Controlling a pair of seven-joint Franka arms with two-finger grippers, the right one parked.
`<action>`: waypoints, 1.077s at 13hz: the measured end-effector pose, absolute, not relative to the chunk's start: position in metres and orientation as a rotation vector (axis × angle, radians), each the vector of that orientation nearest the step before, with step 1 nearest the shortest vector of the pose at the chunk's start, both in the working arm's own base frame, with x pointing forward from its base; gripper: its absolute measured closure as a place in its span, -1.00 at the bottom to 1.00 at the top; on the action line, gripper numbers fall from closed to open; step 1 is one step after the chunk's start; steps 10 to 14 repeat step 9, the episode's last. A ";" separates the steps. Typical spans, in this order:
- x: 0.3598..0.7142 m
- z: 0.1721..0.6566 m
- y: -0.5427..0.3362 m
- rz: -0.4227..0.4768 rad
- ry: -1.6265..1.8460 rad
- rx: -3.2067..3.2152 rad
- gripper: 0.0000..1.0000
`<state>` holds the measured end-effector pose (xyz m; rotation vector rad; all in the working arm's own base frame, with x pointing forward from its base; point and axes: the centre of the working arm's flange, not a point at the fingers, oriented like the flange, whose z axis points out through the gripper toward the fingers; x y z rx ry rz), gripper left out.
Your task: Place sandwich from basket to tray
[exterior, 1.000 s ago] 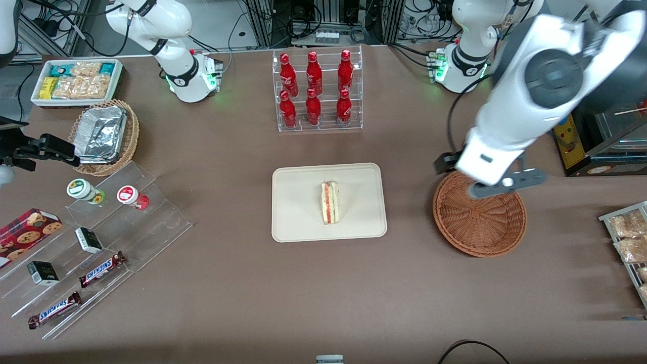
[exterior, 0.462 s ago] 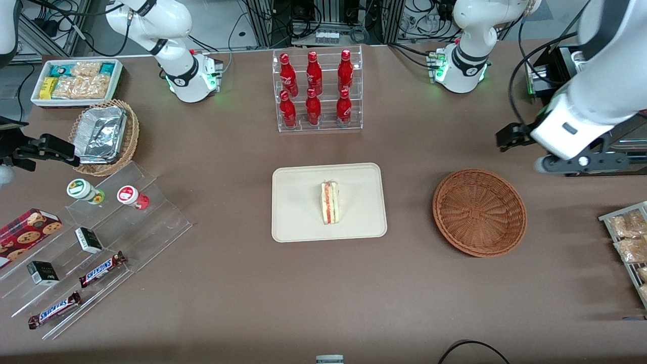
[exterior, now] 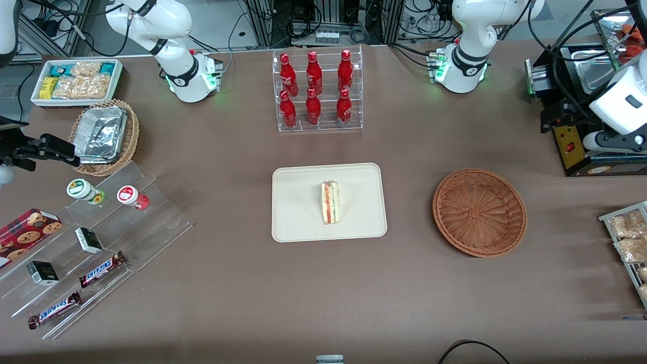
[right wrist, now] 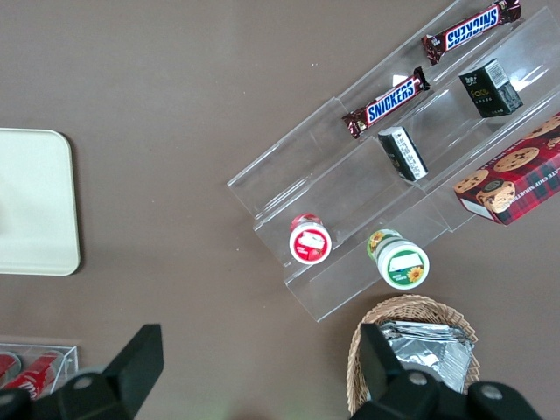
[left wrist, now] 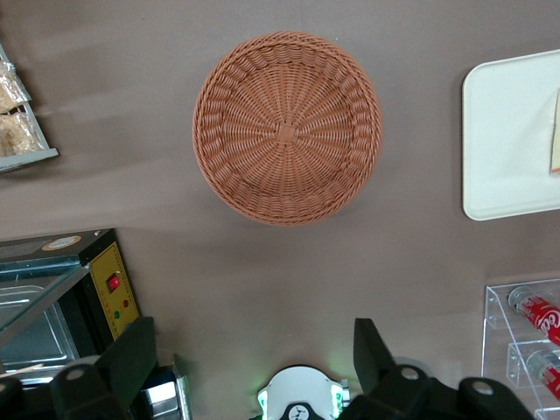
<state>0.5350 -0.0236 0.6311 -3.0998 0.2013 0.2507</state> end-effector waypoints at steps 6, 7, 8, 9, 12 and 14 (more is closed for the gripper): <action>0.531 0.634 -0.012 0.242 0.203 -3.111 -1.00; 0.531 0.633 -0.012 0.239 0.203 -3.112 -1.00; 0.532 0.633 -0.012 0.235 0.203 -3.112 -1.00; 0.533 0.632 -0.012 0.230 0.204 -3.112 -1.00; 0.533 0.632 -0.012 0.230 0.204 -3.112 -1.00; 0.533 0.632 -0.012 0.230 0.204 -3.112 -1.00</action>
